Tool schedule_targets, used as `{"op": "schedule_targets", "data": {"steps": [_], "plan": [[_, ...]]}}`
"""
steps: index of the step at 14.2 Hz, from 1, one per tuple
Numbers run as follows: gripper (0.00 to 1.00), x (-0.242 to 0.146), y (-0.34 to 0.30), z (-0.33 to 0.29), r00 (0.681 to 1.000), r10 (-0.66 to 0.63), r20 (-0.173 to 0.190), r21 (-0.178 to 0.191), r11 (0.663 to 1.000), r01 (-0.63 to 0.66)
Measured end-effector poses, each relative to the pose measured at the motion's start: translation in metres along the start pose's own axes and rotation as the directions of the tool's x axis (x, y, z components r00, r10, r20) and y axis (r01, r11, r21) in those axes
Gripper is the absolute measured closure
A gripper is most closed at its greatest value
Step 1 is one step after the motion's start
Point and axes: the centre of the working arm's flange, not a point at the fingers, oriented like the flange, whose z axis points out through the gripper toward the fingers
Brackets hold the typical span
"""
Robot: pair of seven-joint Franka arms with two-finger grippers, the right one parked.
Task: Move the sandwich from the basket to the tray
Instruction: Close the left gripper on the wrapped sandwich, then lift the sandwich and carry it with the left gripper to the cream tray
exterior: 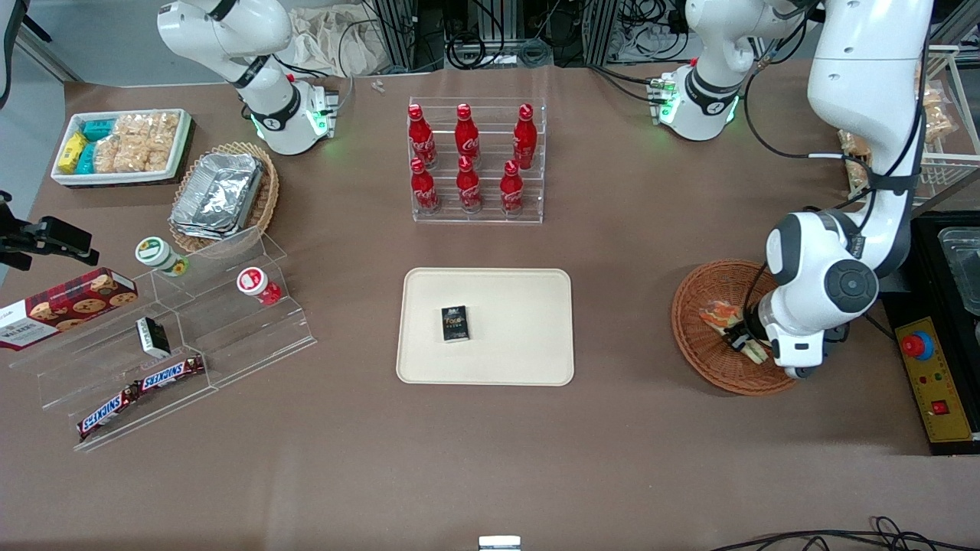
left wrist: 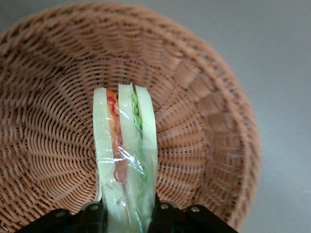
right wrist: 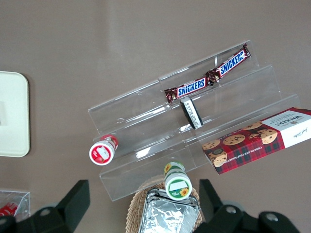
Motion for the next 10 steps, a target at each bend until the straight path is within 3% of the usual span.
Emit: {"op": "schedule_targets", "data": {"steps": [3, 5, 7, 10], "plan": [[0.73, -0.009, 0.004, -0.065, 0.999, 0.028, 0.023, 0.011, 1.0, -0.028], [0.73, -0.033, 0.018, -0.124, 0.995, 0.09, 0.032, -0.001, 0.996, -0.09], [0.8, -0.08, 0.043, -0.162, 0.983, 0.183, 0.035, -0.018, 0.983, -0.182], [0.81, -0.161, 0.088, -0.161, 0.942, 0.332, 0.053, -0.031, 0.943, -0.331]]}}
